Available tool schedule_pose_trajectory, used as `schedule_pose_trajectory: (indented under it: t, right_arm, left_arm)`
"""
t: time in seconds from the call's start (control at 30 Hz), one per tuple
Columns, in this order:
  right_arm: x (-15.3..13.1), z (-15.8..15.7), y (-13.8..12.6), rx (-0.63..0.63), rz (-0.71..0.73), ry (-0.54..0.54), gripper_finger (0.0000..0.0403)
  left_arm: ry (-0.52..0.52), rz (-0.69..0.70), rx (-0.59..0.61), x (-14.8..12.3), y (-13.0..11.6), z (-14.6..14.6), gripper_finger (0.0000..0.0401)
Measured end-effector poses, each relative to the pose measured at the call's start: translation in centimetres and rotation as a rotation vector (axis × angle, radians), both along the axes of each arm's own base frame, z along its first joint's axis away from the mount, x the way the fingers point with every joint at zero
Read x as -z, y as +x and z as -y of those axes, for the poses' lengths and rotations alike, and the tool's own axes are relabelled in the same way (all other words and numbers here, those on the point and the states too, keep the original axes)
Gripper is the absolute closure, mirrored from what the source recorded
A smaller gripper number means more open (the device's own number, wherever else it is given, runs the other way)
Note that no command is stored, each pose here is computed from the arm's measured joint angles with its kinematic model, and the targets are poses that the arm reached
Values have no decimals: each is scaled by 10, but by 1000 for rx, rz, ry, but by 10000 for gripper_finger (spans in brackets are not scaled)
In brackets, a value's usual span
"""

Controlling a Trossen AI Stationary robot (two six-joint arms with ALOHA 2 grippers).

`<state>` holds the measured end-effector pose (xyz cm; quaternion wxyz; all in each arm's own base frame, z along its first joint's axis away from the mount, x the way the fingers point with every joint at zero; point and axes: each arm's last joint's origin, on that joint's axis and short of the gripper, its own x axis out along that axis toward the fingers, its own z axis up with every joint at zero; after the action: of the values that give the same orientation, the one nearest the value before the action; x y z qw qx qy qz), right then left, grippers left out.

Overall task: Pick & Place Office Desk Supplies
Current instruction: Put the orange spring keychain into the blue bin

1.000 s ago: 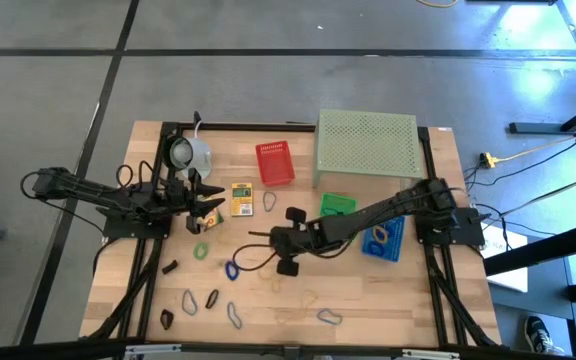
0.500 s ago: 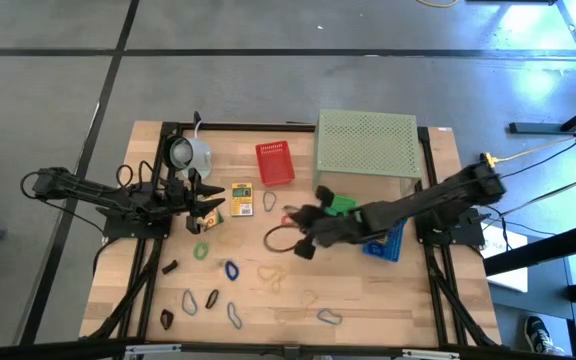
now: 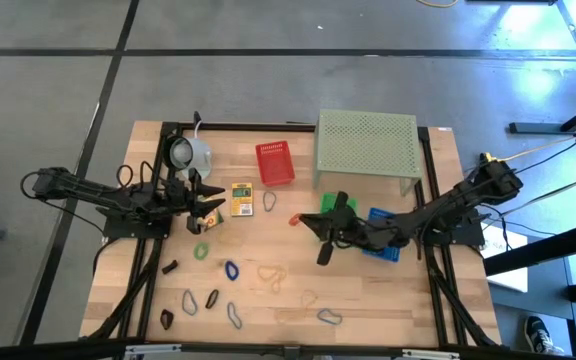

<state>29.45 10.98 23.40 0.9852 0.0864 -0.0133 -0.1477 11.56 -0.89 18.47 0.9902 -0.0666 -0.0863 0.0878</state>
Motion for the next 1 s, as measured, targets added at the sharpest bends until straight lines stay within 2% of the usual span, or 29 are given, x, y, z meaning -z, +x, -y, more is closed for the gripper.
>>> schedule_pose_trajectory:
  t: [0.23, 0.37, 0.5, 0.73, 0.83, 1.0]
  right_arm:
    - [1, -10, -5, -33, 11, 0, 380]
    - [6, -19, -12, -43, -69, -35, 380]
    - [7, -24, -27, -6, -166, -23, 380]
    - [-3, -12, -70, 33, -328, 173, 380]
    - [-4, -5, -89, 57, -400, 284, 380]
    - [0, 1, -120, 7, -627, 518, 380]
  left_arm:
    - [0, 1, 0, 0, 0, 0, 269]
    - [0, 1, 0, 0, 0, 0, 269]
    - [0, 1, 0, 0, 0, 0, 269]
    - [0, 1, 0, 0, 0, 0, 269]
    - [0, 1, 0, 0, 0, 0, 269]
    - [0, 1, 0, 0, 0, 0, 269]
